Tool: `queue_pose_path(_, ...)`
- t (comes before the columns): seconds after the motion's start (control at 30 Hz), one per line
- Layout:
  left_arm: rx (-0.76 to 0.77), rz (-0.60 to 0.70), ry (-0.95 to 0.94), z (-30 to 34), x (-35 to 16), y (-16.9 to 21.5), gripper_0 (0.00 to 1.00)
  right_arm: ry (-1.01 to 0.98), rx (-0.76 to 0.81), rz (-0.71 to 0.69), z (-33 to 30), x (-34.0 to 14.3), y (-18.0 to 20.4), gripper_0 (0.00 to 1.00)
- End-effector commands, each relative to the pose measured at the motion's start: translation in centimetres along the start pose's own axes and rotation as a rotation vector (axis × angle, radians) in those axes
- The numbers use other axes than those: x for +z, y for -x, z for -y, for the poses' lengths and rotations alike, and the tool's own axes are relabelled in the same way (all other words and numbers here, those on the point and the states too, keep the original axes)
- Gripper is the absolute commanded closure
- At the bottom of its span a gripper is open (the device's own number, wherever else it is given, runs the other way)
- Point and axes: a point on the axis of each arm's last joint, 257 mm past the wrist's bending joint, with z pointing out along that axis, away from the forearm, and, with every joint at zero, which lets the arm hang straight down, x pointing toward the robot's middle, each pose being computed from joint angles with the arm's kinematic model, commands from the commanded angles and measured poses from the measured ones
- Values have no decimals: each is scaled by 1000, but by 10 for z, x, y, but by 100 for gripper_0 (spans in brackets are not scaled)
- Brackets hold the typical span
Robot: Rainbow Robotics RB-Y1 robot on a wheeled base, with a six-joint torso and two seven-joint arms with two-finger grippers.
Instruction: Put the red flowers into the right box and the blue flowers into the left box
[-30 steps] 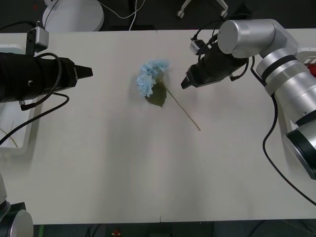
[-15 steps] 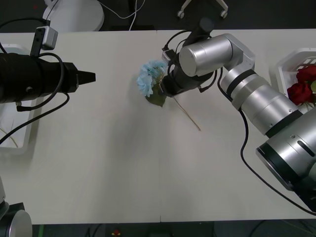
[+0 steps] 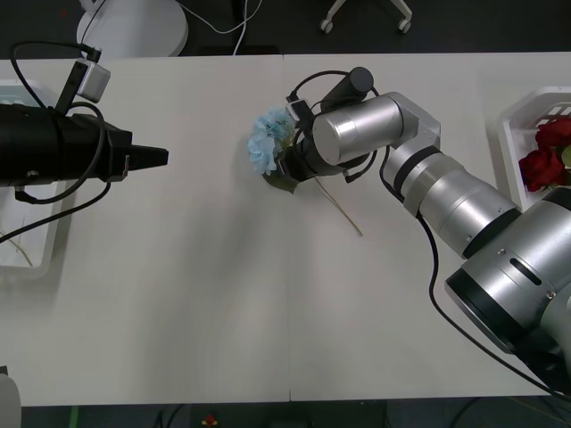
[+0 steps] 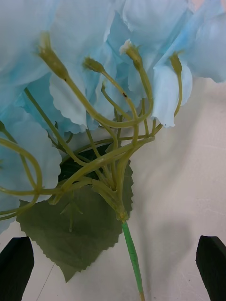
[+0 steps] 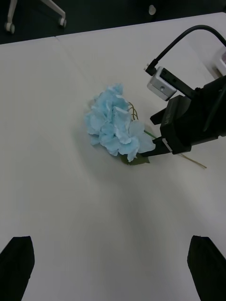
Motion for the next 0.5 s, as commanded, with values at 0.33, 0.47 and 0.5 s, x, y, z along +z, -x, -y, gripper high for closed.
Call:
queue_pose_path(0.33, 83, 40, -8, -28, -22, -7, 6, 8, -82, 24, -26, 9, 3, 22)
queue_pose_path(0.47, 81, 42, -6, -29, -24, -7, 6, -3, -107, 32, -24, 11, 3, 31)
queue_pose_path(0.5, 81, 42, -6, -29, -24, -7, 5, -9, -121, 35, -24, 12, 3, 33)
